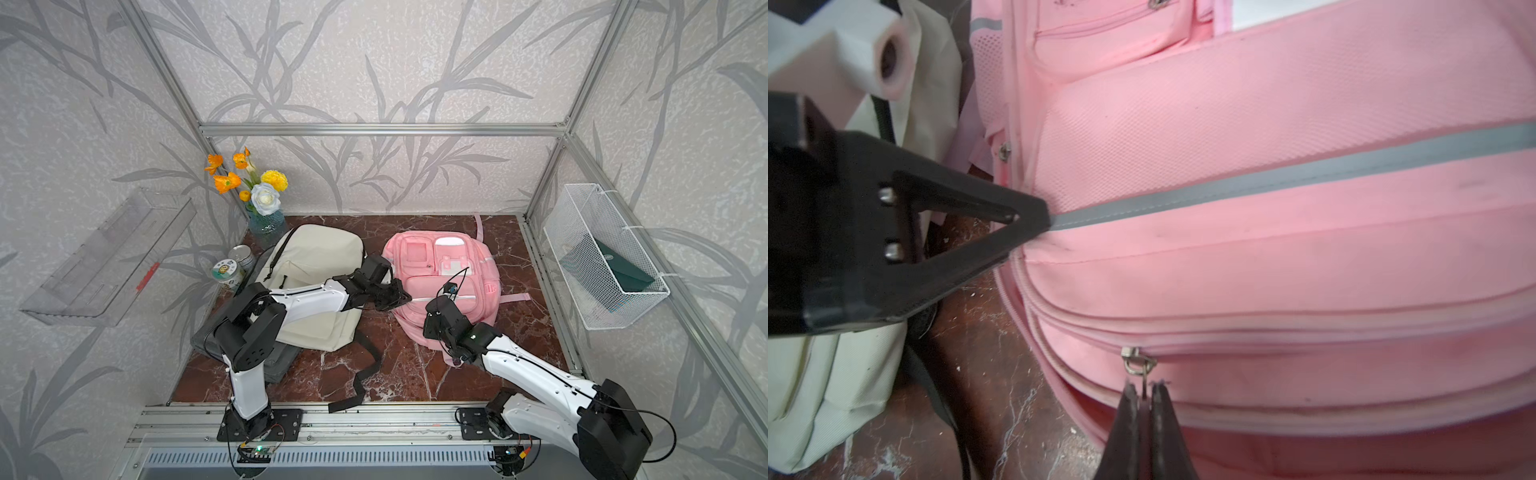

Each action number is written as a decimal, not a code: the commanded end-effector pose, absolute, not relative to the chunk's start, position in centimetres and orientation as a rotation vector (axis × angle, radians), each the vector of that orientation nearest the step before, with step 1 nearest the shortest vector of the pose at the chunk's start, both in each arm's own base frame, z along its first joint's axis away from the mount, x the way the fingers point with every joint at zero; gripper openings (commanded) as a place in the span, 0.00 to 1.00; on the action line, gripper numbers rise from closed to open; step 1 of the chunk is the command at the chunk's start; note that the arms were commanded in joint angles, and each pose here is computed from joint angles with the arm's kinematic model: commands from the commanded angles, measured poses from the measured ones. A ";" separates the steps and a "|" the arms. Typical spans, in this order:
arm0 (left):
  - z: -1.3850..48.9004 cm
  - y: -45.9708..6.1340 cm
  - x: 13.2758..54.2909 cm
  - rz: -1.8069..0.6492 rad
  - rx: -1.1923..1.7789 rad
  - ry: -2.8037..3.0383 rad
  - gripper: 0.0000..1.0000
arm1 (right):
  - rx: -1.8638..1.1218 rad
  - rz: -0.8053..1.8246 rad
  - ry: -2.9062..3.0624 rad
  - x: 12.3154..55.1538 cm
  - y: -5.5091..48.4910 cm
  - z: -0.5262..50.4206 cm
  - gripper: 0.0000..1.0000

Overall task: Zip up the backpack
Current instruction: Zip the zipper on the backpack, then adjust the backpack at the center of the board, then zip the zipper on the backpack.

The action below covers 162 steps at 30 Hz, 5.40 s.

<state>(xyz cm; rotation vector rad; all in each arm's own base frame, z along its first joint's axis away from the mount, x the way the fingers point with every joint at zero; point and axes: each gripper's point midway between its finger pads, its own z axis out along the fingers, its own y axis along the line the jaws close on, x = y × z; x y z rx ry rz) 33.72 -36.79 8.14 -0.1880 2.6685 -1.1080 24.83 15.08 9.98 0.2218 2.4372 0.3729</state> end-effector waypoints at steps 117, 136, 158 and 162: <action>11.3 -43.2 43.3 -0.893 0.399 2.531 0.53 | 0.272 0.545 2.591 21.7 13.9 8.5 0.47; 3.5 -35.5 37.3 -0.631 0.250 2.753 0.50 | 0.623 0.214 2.606 27.6 3.2 5.5 0.51; 8.7 -34.8 39.3 -0.557 0.417 2.693 0.51 | 0.237 0.473 2.637 23.7 13.6 9.7 0.54; 6.8 -34.2 39.4 -0.519 0.416 2.739 0.50 | 0.295 0.479 2.670 22.8 14.1 6.5 0.54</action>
